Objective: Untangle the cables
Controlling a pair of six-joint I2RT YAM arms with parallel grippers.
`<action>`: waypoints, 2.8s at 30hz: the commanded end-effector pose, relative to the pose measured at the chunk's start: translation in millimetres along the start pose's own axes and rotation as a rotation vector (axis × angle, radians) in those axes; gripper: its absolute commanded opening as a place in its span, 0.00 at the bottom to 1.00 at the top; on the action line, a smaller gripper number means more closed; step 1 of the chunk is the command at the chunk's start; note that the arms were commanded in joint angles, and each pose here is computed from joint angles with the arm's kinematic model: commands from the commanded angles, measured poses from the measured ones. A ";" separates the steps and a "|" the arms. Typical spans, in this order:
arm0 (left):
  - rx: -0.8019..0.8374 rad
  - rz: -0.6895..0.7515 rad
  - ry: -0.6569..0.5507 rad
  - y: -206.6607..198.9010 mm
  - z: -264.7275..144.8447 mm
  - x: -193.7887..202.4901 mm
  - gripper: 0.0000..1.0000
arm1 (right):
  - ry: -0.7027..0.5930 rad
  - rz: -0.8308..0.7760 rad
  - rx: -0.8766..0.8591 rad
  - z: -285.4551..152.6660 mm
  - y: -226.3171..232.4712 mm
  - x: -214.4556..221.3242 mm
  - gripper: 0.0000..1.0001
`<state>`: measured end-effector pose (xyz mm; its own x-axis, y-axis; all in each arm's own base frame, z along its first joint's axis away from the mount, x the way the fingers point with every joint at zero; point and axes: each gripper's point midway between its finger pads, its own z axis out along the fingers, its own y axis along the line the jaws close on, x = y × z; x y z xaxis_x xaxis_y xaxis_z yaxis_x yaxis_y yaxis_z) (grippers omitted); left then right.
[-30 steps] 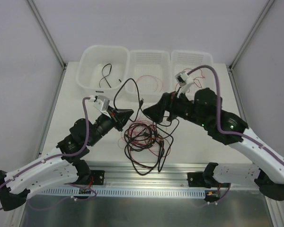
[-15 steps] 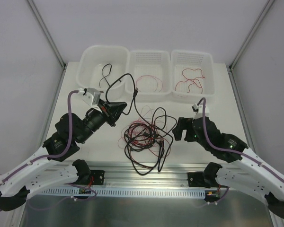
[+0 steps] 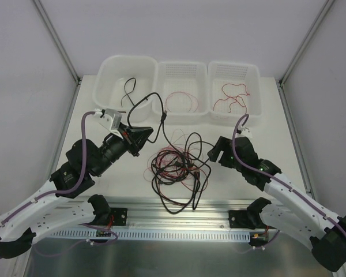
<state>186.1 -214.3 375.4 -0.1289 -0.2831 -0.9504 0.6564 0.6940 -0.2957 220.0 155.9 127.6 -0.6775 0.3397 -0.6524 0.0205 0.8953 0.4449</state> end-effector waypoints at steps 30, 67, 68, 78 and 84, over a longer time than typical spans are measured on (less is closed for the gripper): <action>0.020 -0.072 0.176 -9.5 14.1 44.9 0.00 | -0.355 -0.320 -0.296 -148.3 89.3 -134.9 0.01; -0.020 -0.148 0.142 4.9 -25.6 42.7 0.00 | -0.486 -0.405 -0.872 -143.3 257.1 -156.5 0.01; -0.015 -0.153 0.140 3.0 -25.1 39.9 0.00 | -0.466 -0.435 -0.837 -138.1 252.4 -151.5 0.01; -0.032 -0.241 0.197 -6.8 -4.9 45.4 0.00 | -0.256 -0.574 -0.726 -104.5 228.7 -78.4 0.01; -0.083 -0.296 0.246 -3.8 6.9 63.8 0.12 | -0.197 -0.612 -0.743 -95.2 233.4 -51.9 0.01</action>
<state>178.7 -233.7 297.0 -0.4752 -0.2478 -0.8443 0.5207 0.6943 -0.4969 194.5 312.4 319.6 -0.3090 -0.0141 -0.9510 -0.7869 0.5654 0.2473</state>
